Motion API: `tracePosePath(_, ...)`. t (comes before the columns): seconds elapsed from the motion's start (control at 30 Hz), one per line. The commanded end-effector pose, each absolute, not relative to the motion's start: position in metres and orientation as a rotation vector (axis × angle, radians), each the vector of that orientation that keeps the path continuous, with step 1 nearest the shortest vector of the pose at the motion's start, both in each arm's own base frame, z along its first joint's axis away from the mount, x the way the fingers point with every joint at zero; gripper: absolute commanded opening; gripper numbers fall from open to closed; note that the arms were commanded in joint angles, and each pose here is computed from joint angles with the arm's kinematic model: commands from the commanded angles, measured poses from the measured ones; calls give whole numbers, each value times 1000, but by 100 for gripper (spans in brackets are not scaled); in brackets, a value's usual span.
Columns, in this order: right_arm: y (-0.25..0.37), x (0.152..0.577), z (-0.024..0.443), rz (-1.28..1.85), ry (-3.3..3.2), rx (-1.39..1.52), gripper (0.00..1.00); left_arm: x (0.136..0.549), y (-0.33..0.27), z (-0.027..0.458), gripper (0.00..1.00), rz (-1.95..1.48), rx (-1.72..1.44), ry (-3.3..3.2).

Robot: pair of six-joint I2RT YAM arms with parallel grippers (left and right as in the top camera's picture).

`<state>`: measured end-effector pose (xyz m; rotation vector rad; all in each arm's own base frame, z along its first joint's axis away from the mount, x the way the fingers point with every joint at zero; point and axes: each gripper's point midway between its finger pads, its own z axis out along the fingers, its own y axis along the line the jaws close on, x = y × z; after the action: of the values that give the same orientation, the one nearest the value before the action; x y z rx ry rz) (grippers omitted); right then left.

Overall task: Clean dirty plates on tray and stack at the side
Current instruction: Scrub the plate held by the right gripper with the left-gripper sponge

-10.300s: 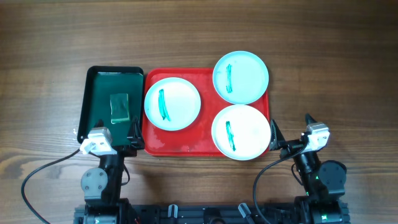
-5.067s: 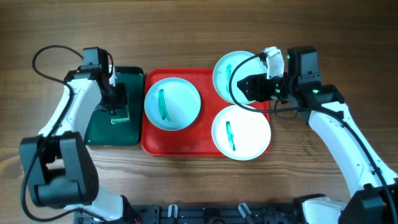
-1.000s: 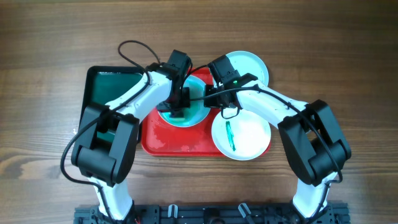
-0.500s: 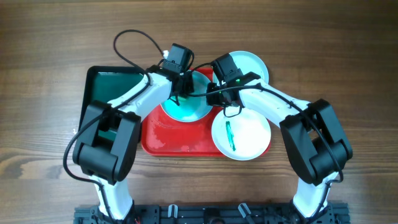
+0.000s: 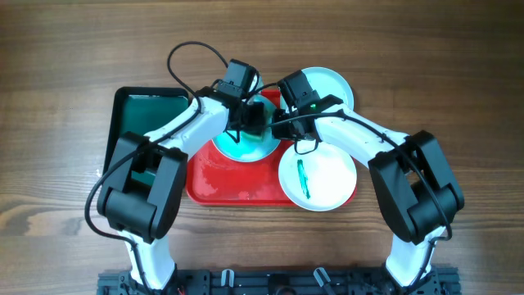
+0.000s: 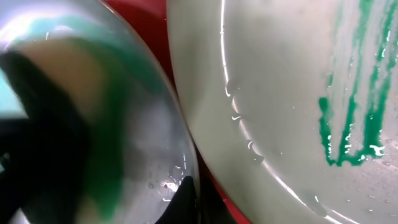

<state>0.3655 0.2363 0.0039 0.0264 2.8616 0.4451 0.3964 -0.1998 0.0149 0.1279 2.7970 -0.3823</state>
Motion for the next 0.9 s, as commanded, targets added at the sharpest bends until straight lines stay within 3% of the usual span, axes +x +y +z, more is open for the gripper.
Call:
tracePosePath(0.0, 238, 364, 5, 440, 2860, -28, 4, 414, -135, 0, 4, -48, -334, 2748)
tracePosePath(0.2, 238, 364, 6, 440, 2860, -28, 4, 359, -110, -14, 4, 80, -883, 2846)
tracePosePath(0.27, 238, 364, 6, 441, 2859, -29, 4, 341, -110, -15, 4, 129, -882, 2910)
tracePosePath(0.37, 241, 363, 6, 464, 2860, -44, 4, 322, -128, -16, 4, 50, -651, 3076)
tracePosePath(0.53, 242, 364, 7, 467, 2858, -45, 4, 297, -202, -5, 4, -549, -40, 3242)
tracePosePath(0.73, 243, 363, 7, 482, 2861, -49, 4, 330, -234, 6, 4, -782, 127, 3043)
tracePosePath(0.87, 243, 363, 7, 482, 2862, -49, 4, 372, -217, 2, 4, -560, 39, 2909)
